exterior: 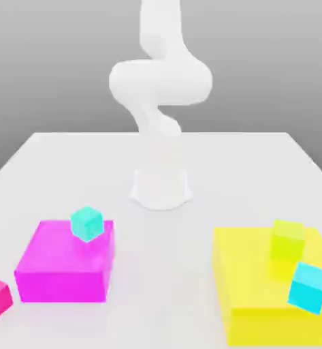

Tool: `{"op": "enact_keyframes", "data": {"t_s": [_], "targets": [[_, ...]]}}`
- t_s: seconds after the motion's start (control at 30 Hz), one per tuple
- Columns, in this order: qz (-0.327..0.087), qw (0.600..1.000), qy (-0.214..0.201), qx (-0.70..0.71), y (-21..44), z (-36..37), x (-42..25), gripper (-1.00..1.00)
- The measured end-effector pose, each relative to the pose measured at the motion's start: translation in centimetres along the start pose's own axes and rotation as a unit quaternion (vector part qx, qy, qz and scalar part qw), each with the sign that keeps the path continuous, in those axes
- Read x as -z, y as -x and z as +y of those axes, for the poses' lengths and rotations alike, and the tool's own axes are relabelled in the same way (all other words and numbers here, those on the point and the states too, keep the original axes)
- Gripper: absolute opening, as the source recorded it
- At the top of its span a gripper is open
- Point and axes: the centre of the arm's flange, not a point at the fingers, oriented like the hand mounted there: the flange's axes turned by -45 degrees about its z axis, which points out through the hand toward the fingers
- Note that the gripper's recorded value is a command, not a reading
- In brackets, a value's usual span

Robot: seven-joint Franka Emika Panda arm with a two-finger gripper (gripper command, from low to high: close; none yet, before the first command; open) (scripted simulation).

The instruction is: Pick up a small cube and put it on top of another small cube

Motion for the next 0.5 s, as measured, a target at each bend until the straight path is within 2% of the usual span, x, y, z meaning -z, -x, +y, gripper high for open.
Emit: {"op": "enact_keyframes", "data": {"t_s": [0.23, 0.5], "targets": [[-0.091, 0.994, -0.013, -0.056, 1.4, 7.3, -12.5, 0.00], [-0.183, 0.976, 0.000, -0.122, 7.5, 15.9, -24.8, 0.00]]}}
